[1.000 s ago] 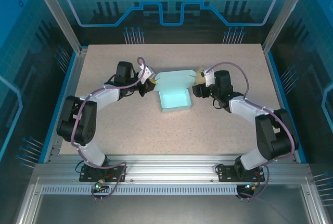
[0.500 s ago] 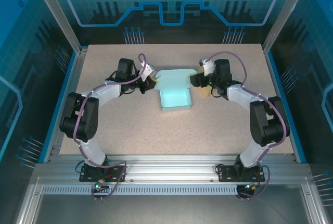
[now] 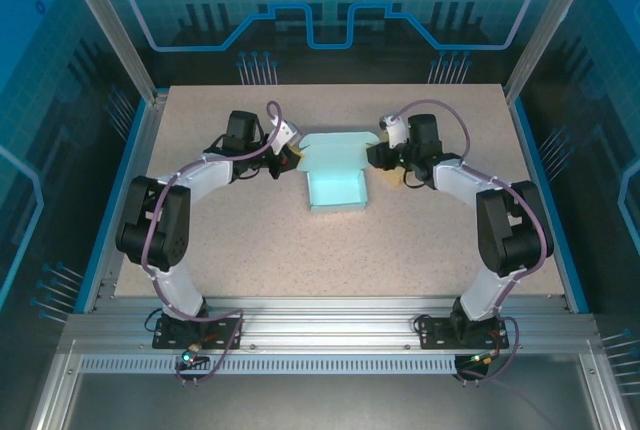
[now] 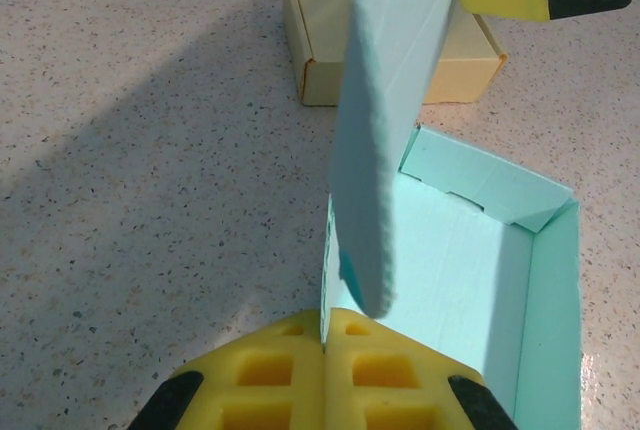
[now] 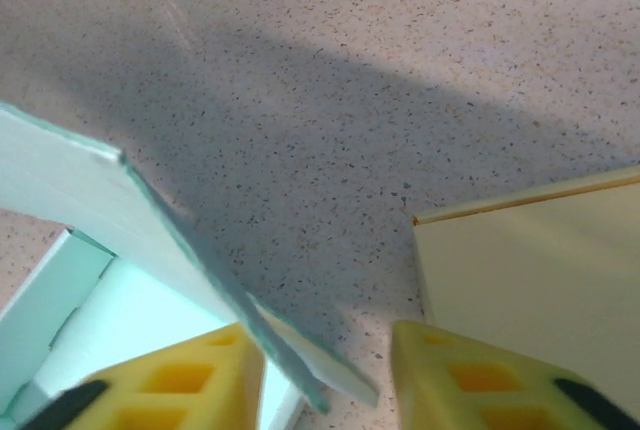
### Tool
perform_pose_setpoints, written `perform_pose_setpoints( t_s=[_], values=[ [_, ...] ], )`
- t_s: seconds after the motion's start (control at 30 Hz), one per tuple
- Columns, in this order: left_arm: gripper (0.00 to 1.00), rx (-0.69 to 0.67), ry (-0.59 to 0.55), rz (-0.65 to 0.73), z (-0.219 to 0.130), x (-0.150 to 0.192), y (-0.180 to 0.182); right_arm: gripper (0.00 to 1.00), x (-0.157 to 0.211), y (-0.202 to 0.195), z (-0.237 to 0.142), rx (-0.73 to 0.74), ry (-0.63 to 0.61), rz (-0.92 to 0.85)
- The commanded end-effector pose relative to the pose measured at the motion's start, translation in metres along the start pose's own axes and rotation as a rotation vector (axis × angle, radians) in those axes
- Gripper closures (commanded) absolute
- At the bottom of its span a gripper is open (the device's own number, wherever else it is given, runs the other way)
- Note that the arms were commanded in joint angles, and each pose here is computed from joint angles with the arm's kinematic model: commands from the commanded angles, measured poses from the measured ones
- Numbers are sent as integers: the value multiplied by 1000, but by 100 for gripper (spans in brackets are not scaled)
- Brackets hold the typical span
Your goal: Fold the paper box
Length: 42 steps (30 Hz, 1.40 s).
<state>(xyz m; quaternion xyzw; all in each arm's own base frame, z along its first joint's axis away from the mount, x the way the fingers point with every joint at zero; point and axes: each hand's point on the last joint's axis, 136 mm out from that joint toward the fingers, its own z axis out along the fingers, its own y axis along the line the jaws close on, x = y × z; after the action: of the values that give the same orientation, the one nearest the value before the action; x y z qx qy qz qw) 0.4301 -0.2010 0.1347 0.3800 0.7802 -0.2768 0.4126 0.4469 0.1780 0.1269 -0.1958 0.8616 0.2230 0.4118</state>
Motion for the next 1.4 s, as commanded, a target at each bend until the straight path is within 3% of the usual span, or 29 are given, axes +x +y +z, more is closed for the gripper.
perform_pose_setpoints(
  t_s=[0.0,0.47,0.57,0.87,1.07,1.37],
  values=[
    [100,-5,-1,-38,-1,-3,3,71,-5,14,4,-3,11,-14],
    [100,-379,-30,-211,-4,-25,6,99,-25,55,8,177,-44,-63],
    [100,-433,-66,-257,-5,-34,0,100,-33,66,11,182,-83,-66],
    [99,-517,-203,-429,-2,-40,3,100,-60,74,31,187,-183,-16],
    [99,-479,-317,-550,9,-43,1,100,-62,78,55,187,-200,34],
    [99,-424,-340,-636,19,-30,-14,100,-42,98,66,167,-191,10]
  ],
)
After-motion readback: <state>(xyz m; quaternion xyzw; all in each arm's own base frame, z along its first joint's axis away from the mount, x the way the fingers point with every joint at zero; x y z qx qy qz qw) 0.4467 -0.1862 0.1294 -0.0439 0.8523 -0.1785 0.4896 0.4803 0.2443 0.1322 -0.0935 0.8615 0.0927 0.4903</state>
